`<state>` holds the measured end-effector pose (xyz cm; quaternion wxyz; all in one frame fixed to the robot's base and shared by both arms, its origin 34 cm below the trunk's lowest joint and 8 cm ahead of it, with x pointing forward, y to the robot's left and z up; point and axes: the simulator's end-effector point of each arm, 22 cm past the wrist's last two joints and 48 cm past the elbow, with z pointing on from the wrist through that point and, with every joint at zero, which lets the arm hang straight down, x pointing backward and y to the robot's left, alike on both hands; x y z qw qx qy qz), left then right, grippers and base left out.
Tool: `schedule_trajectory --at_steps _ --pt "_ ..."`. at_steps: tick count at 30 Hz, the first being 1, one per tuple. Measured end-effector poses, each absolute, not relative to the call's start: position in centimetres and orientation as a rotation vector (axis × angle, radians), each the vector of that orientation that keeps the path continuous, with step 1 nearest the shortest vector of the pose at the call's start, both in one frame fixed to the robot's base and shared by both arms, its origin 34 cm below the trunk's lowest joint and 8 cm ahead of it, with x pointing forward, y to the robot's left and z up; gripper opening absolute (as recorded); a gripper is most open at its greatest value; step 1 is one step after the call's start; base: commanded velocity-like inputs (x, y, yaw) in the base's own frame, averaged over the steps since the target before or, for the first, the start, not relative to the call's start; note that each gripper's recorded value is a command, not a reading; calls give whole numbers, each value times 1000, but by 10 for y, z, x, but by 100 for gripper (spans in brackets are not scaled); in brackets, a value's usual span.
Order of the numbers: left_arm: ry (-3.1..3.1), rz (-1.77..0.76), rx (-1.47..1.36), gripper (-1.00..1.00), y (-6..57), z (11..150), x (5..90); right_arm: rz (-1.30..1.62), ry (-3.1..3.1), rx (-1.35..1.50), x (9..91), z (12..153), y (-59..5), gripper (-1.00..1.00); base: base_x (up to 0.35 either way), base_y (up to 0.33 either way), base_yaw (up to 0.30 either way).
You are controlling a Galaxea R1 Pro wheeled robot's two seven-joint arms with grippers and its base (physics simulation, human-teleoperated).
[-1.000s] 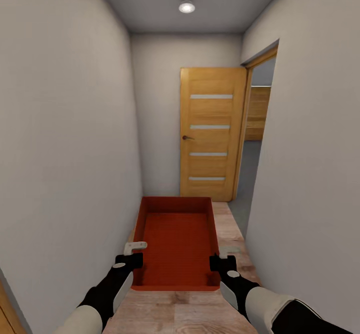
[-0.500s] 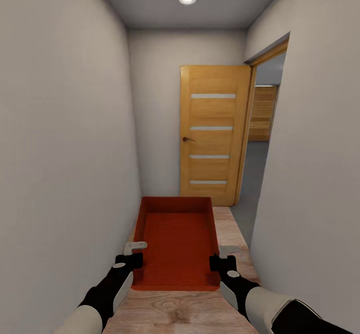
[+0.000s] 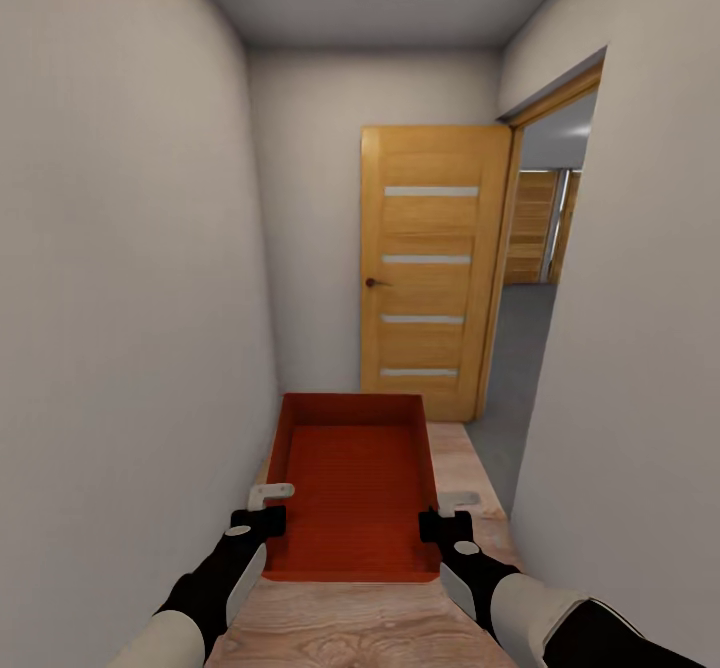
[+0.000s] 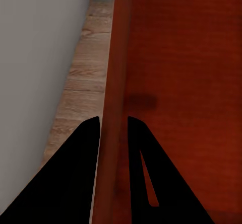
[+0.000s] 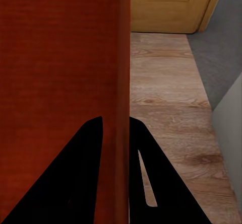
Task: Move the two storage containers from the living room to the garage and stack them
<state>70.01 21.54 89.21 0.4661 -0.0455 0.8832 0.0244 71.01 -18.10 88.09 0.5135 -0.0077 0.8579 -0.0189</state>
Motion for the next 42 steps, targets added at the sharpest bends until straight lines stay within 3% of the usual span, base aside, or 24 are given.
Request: schedule_trajectory --at_steps 31,42 --pt "2168 60 -111 -100 216 892 700 -45 2063 -18 710 881 -181 -100 323 0 0" --pt "2167 54 -113 -100 218 892 700 -45 2063 -19 710 880 -178 -100 0 0 0"
